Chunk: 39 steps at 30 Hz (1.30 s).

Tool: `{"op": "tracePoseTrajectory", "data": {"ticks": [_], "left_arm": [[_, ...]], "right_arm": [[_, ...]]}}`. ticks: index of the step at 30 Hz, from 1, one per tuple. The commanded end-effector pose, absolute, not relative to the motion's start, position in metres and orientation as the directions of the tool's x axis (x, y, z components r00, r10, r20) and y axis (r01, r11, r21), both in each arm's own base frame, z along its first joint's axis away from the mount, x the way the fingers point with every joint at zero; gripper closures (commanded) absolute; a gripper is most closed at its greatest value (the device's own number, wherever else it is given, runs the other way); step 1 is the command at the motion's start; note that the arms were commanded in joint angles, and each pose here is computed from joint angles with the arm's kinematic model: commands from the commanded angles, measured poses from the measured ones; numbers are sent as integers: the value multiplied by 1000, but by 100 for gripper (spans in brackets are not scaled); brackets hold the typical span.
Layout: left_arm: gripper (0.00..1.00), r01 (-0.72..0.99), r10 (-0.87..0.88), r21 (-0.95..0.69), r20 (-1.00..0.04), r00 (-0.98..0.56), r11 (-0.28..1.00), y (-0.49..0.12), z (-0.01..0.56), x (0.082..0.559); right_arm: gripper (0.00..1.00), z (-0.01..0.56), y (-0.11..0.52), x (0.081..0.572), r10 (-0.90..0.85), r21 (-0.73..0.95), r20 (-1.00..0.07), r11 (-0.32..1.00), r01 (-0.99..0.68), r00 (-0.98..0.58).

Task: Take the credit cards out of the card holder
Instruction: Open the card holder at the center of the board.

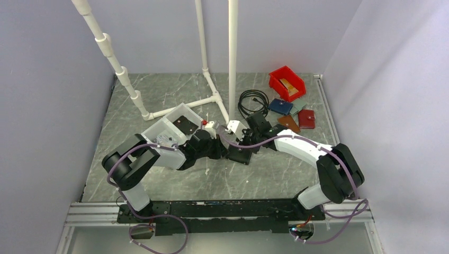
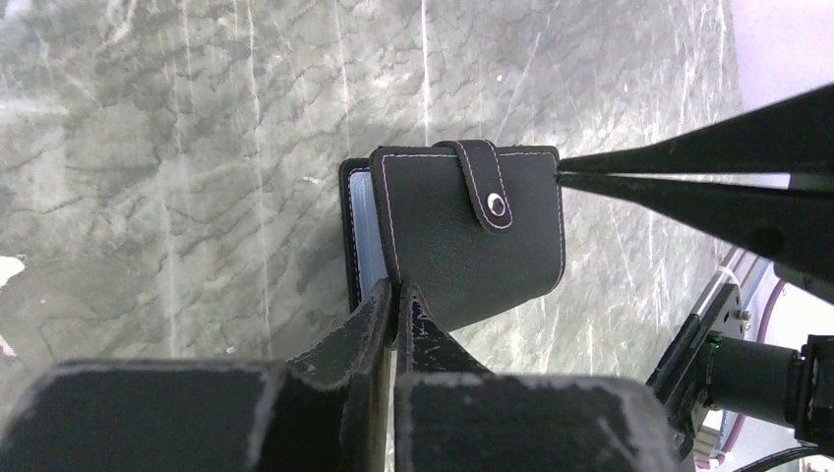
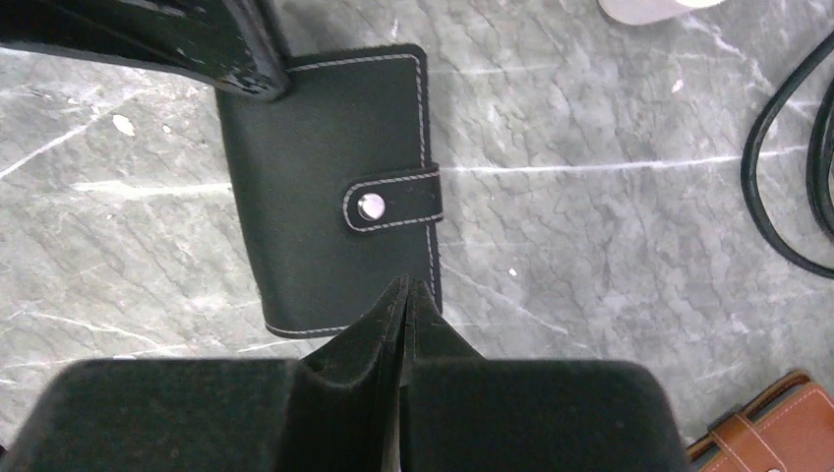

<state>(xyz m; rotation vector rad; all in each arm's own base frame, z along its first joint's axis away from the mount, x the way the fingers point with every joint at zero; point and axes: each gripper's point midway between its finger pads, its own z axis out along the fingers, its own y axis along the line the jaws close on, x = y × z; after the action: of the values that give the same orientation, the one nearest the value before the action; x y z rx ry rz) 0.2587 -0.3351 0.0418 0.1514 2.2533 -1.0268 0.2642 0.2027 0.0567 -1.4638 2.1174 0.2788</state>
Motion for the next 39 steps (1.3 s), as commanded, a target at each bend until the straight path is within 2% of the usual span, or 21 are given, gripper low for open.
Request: {"op": "tracePoseTrajectory", "data": {"ticks": [1, 8, 12, 14, 16, 23, 34, 39], "left_arm": [[100, 366, -112, -581, -627, -771, 727, -322, 37, 255], [100, 385, -107, -579, -639, -762, 718, -324, 41, 255], [100, 395, -107, -602, -629, -770, 694, -329, 42, 253], [100, 402, -107, -620, -620, -777, 674, -334, 43, 251], [100, 406, -105, -639, -608, -787, 654, -338, 42, 248], [100, 407, -101, -683, -573, -813, 606, -350, 44, 237], [100, 386, -123, -705, -554, -823, 594, -350, 45, 231], [100, 383, -122, -703, -553, -824, 599, -349, 45, 230]], "right_arm": [[100, 77, 203, 276, -761, -144, -591, 425, -893, -267], [100, 76, 191, 286, -741, -145, -596, 480, -865, -311], [99, 81, 209, 262, -720, -43, -644, 373, -927, -260], [82, 82, 216, 252, -723, -34, -656, 315, -948, -217], [70, 79, 219, 252, -735, -61, -651, 296, -953, -187], [55, 64, 230, 249, -777, -102, -609, 278, -955, -161], [55, 38, 227, 258, -839, -167, -508, 317, -934, -194], [68, 33, 222, 261, -858, -189, -472, 322, -928, -202]]}}
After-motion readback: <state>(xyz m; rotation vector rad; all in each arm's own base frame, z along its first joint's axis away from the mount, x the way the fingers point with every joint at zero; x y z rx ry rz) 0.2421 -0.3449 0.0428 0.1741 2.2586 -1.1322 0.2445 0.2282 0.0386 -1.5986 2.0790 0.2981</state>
